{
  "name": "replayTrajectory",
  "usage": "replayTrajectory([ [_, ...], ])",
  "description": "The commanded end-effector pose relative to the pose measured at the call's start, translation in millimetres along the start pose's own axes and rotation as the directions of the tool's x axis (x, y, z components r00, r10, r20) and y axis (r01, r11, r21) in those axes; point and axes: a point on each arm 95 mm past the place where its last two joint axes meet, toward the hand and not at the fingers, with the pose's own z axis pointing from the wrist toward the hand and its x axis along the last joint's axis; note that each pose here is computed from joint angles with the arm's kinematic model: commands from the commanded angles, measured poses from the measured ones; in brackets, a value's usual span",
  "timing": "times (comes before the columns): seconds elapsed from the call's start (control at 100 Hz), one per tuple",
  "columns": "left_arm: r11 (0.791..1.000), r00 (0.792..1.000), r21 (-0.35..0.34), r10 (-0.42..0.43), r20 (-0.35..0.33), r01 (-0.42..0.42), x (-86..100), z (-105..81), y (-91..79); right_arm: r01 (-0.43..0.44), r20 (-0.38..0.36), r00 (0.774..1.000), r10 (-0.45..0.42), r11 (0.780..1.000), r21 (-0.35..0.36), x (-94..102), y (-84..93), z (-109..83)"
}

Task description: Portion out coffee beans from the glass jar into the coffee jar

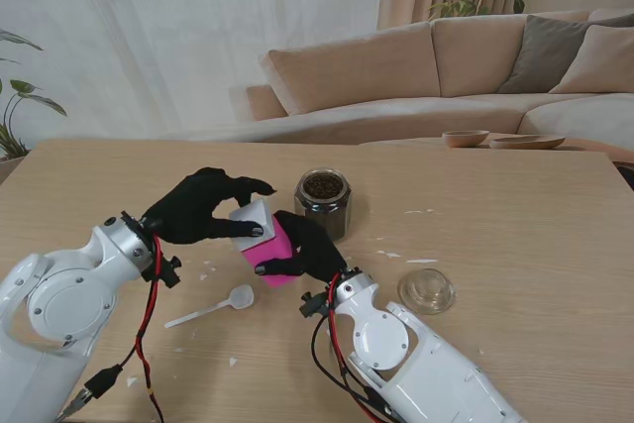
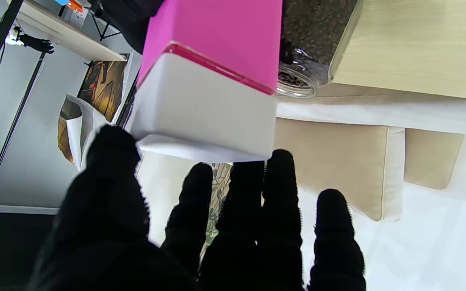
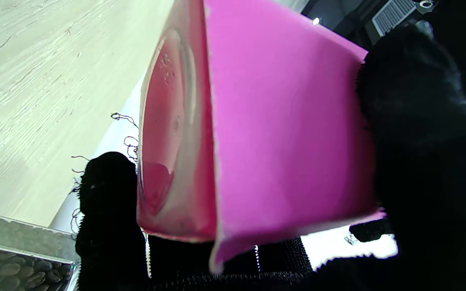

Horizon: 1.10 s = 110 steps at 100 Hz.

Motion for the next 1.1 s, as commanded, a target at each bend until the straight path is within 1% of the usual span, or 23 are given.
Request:
replayTrajectory([
  [0.0,1.000,1.000,-0.018,-0.013,-0.016,0.013,5.0,-1.4,3.2,-0.013,-0.002,1.000,0.013,1.000,0.001,2.5,-1.6,1.0],
  [0.23,1.000,0.999,-0.003,-0.019,-0.034,0.019,2.2,-7.6,-1.2,-0.063,0.006,0.998,0.063,0.998,-0.019,1.5,1.5,-0.4],
  [0.34,1.000,0.999,0.015,-0.018,-0.042,0.019,-0.2,-11.3,-3.9,-0.082,0.006,0.997,0.082,0.996,-0.024,0.0,4.0,-3.2],
  [0.44,0.999,0.998,0.026,-0.033,-0.050,0.034,-3.4,-14.9,-6.4,-0.093,0.004,0.996,0.093,0.995,-0.034,-2.7,6.7,-7.0],
  [0.51,0.998,0.997,0.030,-0.045,-0.056,0.046,-5.2,-17.6,-7.4,-0.104,-0.008,0.995,0.104,0.994,-0.037,-5.4,8.1,-10.0],
  [0.58,0.999,0.997,0.031,-0.037,-0.073,0.039,-7.7,-19.6,-8.1,-0.114,-0.029,0.993,0.113,0.993,-0.034,-8.3,8.8,-13.1],
  [0.69,1.000,0.993,0.002,-0.005,-0.117,0.005,-13.0,-22.4,-9.1,-0.106,-0.070,0.992,0.105,0.994,-0.008,-11.8,10.4,-18.5],
  [0.81,0.995,0.983,-0.074,0.056,-0.172,-0.070,-19.3,-26.2,-11.6,-0.087,-0.096,0.991,0.089,0.996,0.023,-13.3,11.9,-22.7],
  [0.86,0.991,0.978,-0.093,0.080,-0.193,-0.100,-21.5,-27.3,-12.8,-0.085,-0.098,0.991,0.088,0.996,0.031,-13.4,12.2,-23.7],
  [0.97,0.981,0.965,-0.119,0.123,-0.230,-0.153,-23.6,-28.8,-14.5,-0.079,-0.100,0.991,0.084,0.996,0.050,-13.2,12.8,-24.5],
  [1.09,0.966,0.942,-0.104,0.204,-0.266,-0.239,-23.8,-28.2,-14.4,-0.071,-0.101,0.992,0.078,0.995,0.074,-12.0,12.2,-24.2],
])
